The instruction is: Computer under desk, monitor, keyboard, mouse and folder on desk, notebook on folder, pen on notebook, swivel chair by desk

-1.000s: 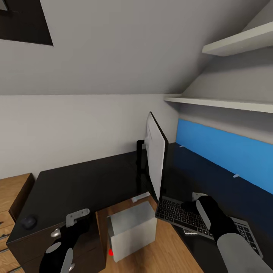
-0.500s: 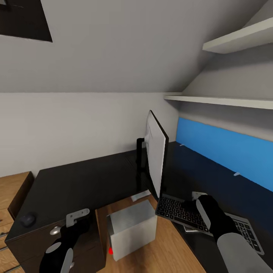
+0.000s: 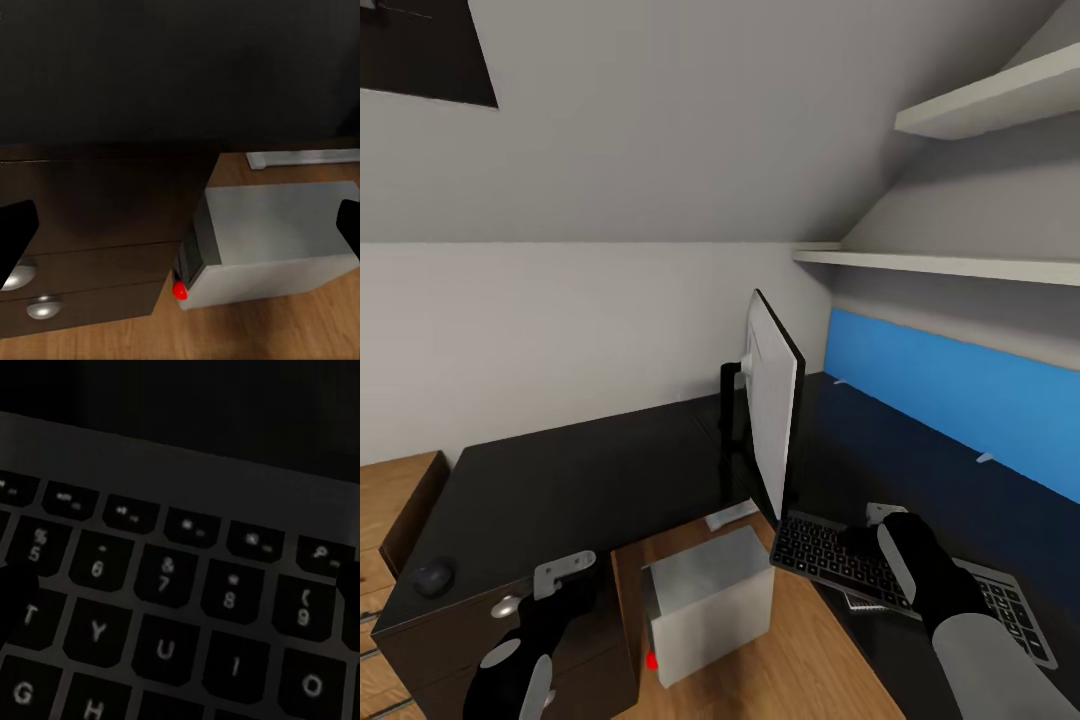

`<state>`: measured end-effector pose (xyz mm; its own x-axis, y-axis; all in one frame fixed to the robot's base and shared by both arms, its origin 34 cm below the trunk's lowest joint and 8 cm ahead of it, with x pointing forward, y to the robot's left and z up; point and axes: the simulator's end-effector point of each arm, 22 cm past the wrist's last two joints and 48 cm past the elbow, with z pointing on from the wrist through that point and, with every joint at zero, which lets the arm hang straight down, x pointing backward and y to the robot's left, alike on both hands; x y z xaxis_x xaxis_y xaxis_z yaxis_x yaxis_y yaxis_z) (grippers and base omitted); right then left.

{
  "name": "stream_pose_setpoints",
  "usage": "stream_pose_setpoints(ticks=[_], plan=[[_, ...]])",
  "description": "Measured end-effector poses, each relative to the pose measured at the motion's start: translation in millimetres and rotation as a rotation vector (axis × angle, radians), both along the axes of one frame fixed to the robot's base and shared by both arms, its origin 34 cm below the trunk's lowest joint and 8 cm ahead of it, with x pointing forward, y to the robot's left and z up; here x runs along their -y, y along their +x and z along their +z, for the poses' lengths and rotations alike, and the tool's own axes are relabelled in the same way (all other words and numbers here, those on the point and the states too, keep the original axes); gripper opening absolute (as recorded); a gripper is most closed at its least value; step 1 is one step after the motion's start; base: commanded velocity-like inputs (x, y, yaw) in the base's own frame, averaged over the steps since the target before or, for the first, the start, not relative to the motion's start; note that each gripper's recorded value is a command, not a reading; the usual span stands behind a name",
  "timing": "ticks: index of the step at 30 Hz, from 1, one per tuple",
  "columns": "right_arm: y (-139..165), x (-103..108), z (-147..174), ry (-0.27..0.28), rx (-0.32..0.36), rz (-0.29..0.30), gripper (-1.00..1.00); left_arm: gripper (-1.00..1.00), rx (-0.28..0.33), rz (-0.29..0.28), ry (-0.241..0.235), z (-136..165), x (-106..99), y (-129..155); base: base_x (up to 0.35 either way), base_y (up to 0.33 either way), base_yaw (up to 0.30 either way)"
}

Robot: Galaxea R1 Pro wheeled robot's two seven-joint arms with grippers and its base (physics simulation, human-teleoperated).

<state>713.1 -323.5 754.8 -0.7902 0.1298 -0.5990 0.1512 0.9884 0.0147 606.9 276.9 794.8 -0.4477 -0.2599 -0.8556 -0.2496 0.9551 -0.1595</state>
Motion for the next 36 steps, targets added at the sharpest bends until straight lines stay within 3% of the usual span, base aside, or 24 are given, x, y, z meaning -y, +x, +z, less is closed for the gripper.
stream_pose_setpoints(ticks=[14,36], plan=[[0.5,-2.8,0.8,0.015,0.002,-0.001,1.0,1.0,-0.002,0.002,0.002,-0.8,-1.4,-0.3,-0.055,-0.033,-0.01],[-2.5,-4.3,0.9,0.02,-0.003,-0.001,1.0,1.0,0.012,0.002,0.003,5.5,-1.9,0.1,-0.02,0.0,-0.16]])
